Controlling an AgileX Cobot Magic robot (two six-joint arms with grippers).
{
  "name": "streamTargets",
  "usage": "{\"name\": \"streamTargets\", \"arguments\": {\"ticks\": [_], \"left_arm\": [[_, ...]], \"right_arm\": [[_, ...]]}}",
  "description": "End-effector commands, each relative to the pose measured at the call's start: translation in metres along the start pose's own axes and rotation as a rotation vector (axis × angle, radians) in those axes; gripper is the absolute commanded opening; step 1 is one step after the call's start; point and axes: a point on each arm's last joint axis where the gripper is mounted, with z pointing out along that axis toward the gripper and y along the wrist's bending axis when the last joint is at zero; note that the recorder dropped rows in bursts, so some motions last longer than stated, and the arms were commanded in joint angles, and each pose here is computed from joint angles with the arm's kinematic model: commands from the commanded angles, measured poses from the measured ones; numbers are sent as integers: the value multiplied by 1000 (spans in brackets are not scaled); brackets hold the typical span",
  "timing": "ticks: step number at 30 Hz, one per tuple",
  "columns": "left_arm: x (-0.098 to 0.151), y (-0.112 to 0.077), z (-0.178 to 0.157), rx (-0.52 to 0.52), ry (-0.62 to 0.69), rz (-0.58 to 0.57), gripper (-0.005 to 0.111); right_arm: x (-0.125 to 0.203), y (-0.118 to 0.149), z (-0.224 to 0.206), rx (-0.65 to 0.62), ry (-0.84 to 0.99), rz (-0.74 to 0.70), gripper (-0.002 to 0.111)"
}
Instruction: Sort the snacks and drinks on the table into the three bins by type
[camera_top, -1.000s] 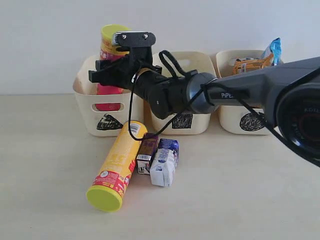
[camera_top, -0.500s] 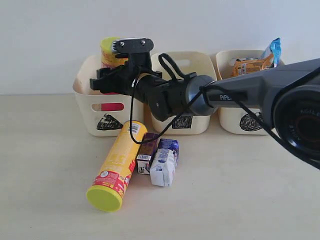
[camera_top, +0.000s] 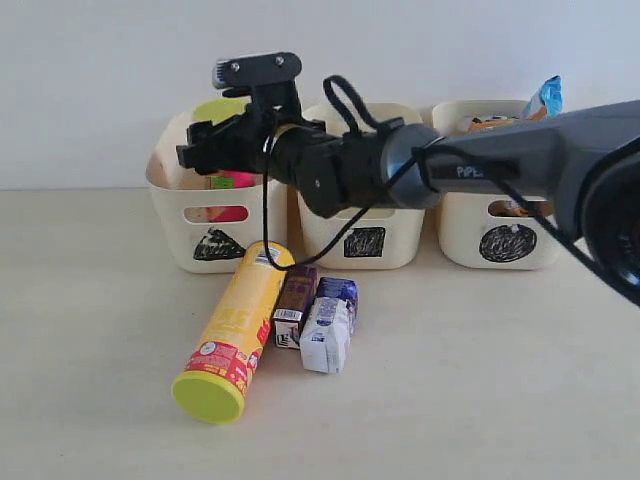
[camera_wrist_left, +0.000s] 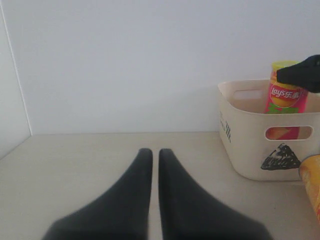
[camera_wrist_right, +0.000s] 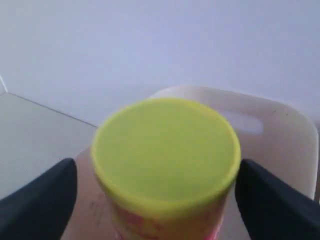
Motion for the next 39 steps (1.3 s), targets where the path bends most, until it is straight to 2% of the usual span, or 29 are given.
{"name": "streamTargets", "arguments": {"ticks": [1, 3, 5, 8, 9, 12, 15, 17, 20, 25, 29, 31, 34, 39], "left_arm": [[0, 0, 0, 5, -8, 4, 4], [0, 0, 0, 5, -8, 4, 4], [0, 0, 0, 5, -8, 4, 4], [0, 0, 0, 5, -8, 4, 4], [0, 0, 0, 5, -8, 4, 4], [0, 0, 0, 5, -8, 4, 4], [0, 0, 0, 5, -8, 4, 4], [0, 0, 0, 5, -8, 4, 4], [0, 0, 0, 5, -8, 4, 4], [0, 0, 0, 5, -8, 4, 4], [0, 0, 0, 5, -8, 4, 4], [0, 0, 0, 5, -8, 4, 4], [0, 0, 0, 5, -8, 4, 4], [0, 0, 0, 5, -8, 4, 4]], "right_arm": [[-35, -2, -17, 1, 26, -35, 76], [-42, 0, -23, -2, 59, -36, 68], [-46, -1, -28, -5, 103, -62, 54], [-49, -8, -35, 4, 182, -86, 24], [-49, -17, -39, 17, 250, -82, 2], [-50, -44, -51, 61, 380, -56, 0], [-50, -81, -70, 128, 514, -17, 0], [-47, -99, -84, 167, 544, 5, 0], [-43, -127, -113, 243, 509, 36, 0], [-37, -158, -171, 365, 413, 72, 0], [-37, -163, -213, 429, 331, 77, 0], [-32, -157, -240, 454, 248, 63, 0], [-16, -140, -281, 475, 124, 31, 0], [22, -121, -325, 495, 60, 27, 0]]}}
